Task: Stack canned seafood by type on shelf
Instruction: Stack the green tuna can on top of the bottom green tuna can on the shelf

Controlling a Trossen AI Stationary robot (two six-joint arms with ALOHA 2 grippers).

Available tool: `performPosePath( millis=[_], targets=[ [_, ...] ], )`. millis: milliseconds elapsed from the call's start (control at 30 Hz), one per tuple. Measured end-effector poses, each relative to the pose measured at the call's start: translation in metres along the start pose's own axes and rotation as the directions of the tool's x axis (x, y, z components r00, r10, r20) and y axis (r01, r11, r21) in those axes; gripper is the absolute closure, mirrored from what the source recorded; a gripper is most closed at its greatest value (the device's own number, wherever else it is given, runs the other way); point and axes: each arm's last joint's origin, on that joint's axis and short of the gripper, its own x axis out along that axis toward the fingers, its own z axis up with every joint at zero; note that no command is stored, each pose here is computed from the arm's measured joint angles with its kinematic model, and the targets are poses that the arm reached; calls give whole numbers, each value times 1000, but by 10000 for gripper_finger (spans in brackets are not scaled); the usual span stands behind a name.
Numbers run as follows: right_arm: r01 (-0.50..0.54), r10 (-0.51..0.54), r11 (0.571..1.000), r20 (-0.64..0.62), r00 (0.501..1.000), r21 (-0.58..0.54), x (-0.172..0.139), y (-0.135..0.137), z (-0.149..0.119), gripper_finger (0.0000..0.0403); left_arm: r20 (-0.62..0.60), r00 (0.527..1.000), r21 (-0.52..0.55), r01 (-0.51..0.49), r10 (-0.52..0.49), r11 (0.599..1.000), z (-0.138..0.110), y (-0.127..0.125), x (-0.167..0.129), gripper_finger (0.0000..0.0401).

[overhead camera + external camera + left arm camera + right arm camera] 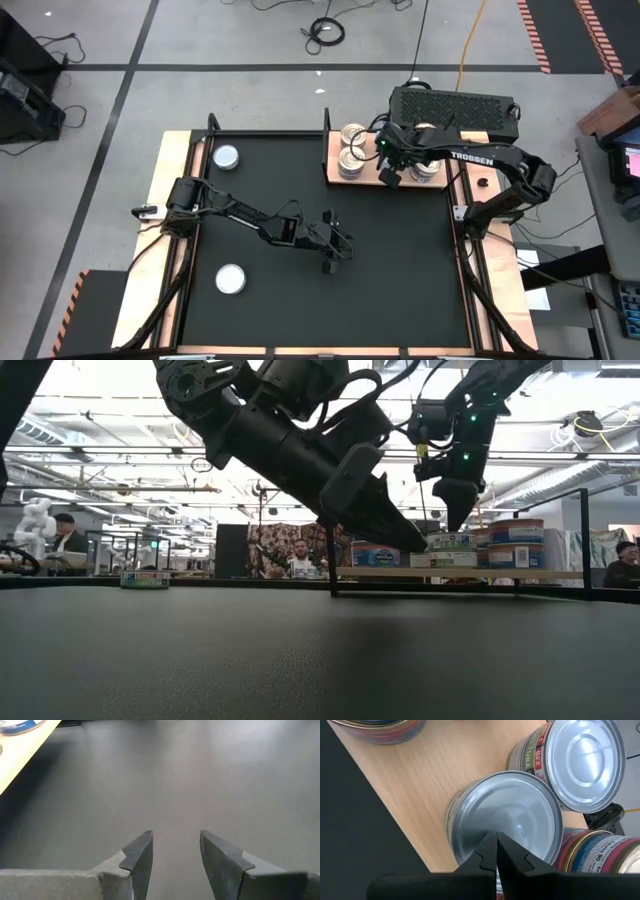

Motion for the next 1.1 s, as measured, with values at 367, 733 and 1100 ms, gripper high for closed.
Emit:
performPosePath(
  millis=[367,733,1100],
  targets=[
    [-71,71,997,4,997,5,-2,5,0,402,-5,1000,1,0,0,1000,-1,0,0,237],
    [-96,96,995,12,995,-16,-5,15,0,403,-4,1000,0,-1,1,1000,0,1,0,237],
    [-93,93,996,61,994,-12,-16,11,-2,403,-4,1000,-1,-2,2,1000,0,1,0,237]
  ],
)
